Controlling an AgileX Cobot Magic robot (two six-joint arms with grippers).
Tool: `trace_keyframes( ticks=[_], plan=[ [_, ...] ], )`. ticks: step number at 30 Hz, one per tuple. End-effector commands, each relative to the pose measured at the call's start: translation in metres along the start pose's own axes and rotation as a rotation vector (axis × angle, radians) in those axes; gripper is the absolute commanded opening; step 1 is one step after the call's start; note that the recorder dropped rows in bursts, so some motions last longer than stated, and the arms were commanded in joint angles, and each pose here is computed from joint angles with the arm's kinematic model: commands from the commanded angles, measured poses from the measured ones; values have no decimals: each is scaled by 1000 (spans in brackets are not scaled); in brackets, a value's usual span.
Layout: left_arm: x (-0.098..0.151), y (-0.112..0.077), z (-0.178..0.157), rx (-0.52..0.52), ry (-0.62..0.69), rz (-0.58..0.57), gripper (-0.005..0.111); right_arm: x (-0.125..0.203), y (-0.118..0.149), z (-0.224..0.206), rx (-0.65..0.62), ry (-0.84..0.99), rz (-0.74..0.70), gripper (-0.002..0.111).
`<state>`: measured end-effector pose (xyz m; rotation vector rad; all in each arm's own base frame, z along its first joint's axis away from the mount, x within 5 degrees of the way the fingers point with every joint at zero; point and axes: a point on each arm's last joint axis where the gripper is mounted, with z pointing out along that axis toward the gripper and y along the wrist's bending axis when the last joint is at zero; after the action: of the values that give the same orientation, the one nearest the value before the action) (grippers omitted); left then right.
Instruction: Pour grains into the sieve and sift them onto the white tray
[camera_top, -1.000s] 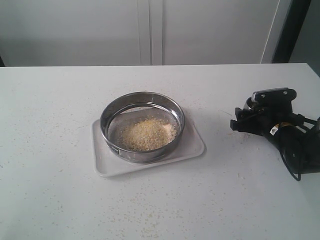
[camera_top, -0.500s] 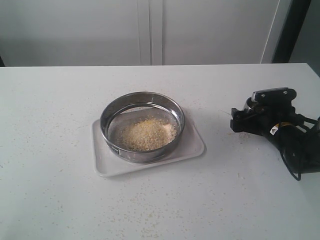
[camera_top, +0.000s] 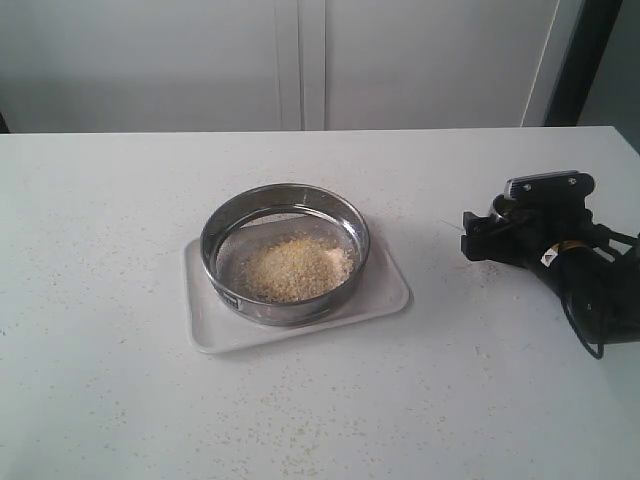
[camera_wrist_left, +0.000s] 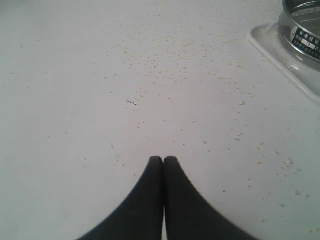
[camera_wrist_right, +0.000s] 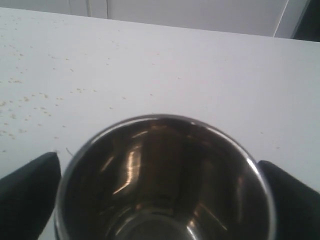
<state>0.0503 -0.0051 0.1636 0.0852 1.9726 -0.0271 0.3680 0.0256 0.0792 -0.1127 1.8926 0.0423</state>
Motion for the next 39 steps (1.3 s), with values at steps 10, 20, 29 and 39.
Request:
trace_keyframes(
  ticks=[10, 20, 29, 39],
  plan=[
    [1, -1, 0, 11, -2, -8, 0, -32, -3, -8, 7, -92, -7, 96],
    [1, -1, 0, 11, -2, -8, 0, -62, -3, -19, 11, -178, -9, 96],
    [1, -1, 0, 11, -2, -8, 0, -80, -4, -27, 13, -202, -11, 96],
    [1, -1, 0, 11, -2, -8, 0, -97, -4, -36, 15, -234, -13, 96]
  ],
)
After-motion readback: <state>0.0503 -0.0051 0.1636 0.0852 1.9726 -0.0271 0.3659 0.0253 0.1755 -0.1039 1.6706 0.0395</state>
